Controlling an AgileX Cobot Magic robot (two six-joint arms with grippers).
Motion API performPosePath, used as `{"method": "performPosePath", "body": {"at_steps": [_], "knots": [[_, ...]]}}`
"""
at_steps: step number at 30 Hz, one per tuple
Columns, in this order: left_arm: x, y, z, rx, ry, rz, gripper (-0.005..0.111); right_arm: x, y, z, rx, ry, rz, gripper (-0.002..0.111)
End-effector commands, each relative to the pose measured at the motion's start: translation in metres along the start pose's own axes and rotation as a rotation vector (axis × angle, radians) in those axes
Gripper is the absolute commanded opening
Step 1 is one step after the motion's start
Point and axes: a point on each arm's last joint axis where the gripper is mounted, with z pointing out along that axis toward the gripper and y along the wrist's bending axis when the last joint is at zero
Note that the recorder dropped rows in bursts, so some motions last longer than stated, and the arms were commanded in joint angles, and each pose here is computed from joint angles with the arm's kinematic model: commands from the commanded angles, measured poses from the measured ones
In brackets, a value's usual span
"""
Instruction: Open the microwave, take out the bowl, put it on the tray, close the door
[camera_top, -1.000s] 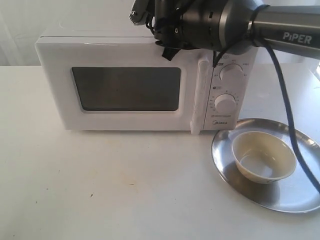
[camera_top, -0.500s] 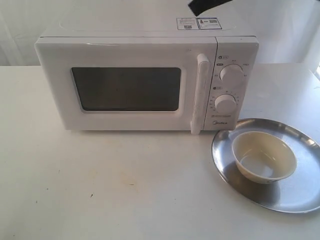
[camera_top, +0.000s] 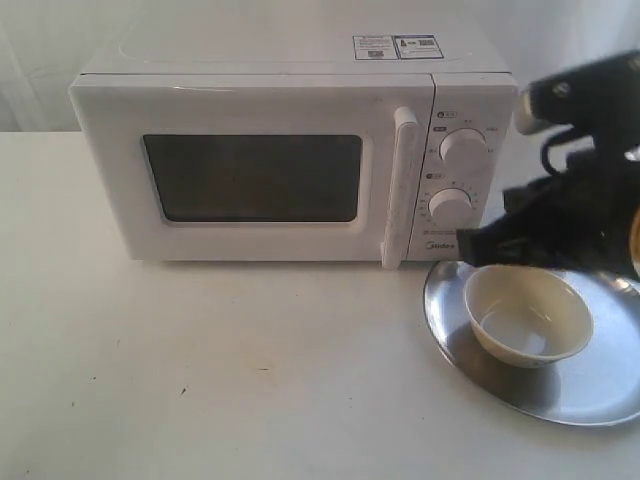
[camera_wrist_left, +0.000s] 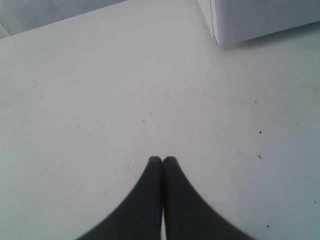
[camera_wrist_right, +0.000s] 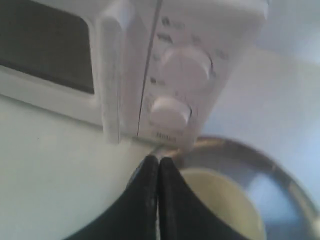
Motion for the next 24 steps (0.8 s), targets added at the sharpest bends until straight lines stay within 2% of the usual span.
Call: {"method": "performPosePath", "body": {"at_steps": [1,5,24], "knots": [[-0.001,0.0,0.0,0.009,-0.005,-0.008,0.0,0.031,-0.012,-0.004,0.09,0.123,0.234,0.0],[-0.001,0.0,0.0,0.009,-0.005,-0.008,0.0,0.041,-0.016,-0.004,0.133,0.17,0.258,0.0],[-0.001,0.0,0.0,0.009,-0.005,-0.008,0.0,0.042,-0.016,-0.005,0.134,0.171,0.257,0.0]]}}
